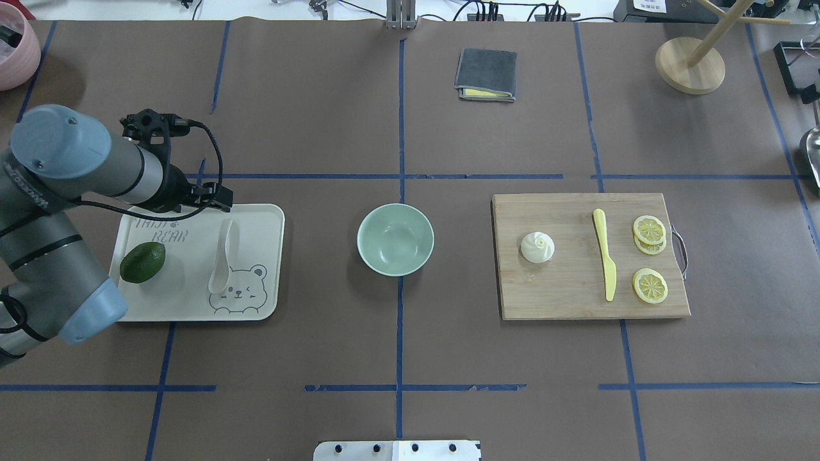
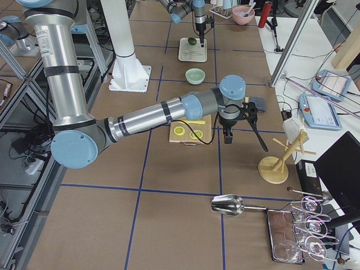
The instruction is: Put spoon and bun in bowl
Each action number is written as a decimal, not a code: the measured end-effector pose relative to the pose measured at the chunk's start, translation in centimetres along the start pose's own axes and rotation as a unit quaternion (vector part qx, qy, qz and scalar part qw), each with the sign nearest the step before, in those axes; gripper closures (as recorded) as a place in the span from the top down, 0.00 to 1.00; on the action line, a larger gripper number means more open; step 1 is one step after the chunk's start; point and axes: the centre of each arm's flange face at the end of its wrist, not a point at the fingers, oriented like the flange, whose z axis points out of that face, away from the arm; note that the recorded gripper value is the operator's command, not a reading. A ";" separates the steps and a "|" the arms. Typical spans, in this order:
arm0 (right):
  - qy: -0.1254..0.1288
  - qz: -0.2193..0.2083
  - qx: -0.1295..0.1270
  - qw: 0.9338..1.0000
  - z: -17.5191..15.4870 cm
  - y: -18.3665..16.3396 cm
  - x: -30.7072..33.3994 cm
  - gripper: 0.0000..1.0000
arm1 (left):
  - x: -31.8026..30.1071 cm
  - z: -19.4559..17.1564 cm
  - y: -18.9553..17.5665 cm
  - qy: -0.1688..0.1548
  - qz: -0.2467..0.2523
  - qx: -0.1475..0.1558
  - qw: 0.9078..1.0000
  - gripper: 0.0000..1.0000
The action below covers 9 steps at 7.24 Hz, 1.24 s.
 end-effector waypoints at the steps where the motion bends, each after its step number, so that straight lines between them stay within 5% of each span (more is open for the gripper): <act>1: -0.003 0.012 0.000 1.000 0.1 0.3 -1.6 1.00 | 0.8 1.5 1.1 -0.003 -0.001 -0.005 1.000 0.85; 5: -0.015 0.046 -0.006 0.999 0.6 1.9 -7.4 1.00 | 1.3 4.2 2.4 -0.018 0.001 -0.014 1.000 0.67; 9: -0.019 0.048 -0.011 0.999 1.0 2.3 -8.9 1.00 | 0.9 4.1 2.6 -0.020 0.000 -0.013 1.000 0.19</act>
